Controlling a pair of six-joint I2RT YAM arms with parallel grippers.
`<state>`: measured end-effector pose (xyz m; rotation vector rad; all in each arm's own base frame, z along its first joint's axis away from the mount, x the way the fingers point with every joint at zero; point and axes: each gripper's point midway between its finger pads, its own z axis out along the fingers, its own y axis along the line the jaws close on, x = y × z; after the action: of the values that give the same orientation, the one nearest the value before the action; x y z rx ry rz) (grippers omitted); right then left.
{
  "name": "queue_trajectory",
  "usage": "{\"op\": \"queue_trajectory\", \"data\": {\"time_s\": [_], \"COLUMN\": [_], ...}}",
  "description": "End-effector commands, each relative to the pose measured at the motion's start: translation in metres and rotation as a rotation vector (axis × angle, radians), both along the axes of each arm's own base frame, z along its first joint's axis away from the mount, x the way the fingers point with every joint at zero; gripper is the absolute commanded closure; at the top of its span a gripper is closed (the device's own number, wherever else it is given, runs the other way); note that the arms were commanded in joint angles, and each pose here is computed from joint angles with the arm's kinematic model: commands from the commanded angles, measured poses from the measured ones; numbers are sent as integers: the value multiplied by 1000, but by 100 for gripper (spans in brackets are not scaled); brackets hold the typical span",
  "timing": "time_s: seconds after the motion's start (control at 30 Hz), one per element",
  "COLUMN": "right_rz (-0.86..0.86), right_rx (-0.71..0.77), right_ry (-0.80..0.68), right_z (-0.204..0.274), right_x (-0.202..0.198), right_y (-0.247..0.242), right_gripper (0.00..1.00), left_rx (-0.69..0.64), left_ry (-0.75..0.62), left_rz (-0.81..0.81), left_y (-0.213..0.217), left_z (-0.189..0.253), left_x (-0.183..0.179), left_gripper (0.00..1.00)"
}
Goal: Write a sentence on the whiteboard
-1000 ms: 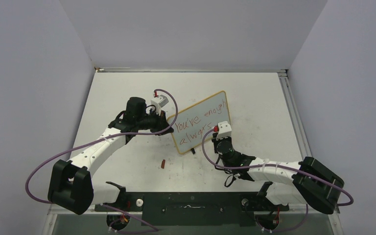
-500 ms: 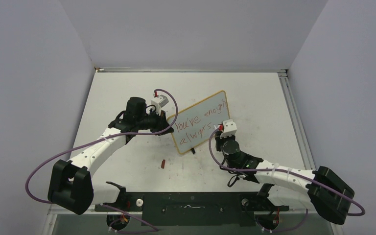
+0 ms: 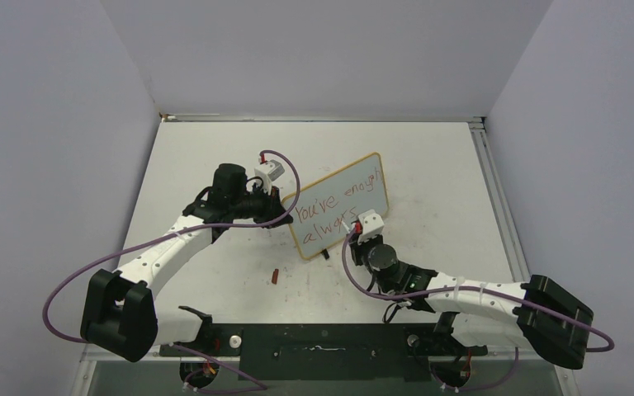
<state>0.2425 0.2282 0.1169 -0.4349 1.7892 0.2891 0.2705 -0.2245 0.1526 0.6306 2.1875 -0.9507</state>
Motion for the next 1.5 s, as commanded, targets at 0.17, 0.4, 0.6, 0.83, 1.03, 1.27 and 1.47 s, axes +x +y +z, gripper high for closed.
{"op": "queue_trajectory", "data": {"time_s": [0.17, 0.4, 0.6, 0.83, 1.03, 1.27, 1.47], "right_rz": [-3, -14, -20, -16, -22, -28, -34], "right_rx": [67, 61, 69, 73, 65, 50, 47], "right_ry": [-82, -101, -118, -127, -123, -85, -52], "right_z": [30, 31, 35, 37, 34, 18, 6], "right_x": [12, 19, 24, 28, 32, 29, 24], "right_y": [16, 17, 17, 18, 16, 11, 6], "right_gripper": [95, 95, 95, 95, 95, 95, 95], "left_rx": [45, 46, 48, 49, 51, 52, 49], "left_ry": [17, 21, 24, 27, 29, 30, 29], "left_rz": [19, 18, 20, 20, 19, 19, 18], "left_y": [6, 6, 6, 6, 6, 6, 6], "left_z": [-3, -4, -5, -6, -7, -8, -6], "left_x": [-4, -4, -3, -3, -3, -3, -3], "left_gripper": [100, 100, 100, 100, 100, 100, 100]}}
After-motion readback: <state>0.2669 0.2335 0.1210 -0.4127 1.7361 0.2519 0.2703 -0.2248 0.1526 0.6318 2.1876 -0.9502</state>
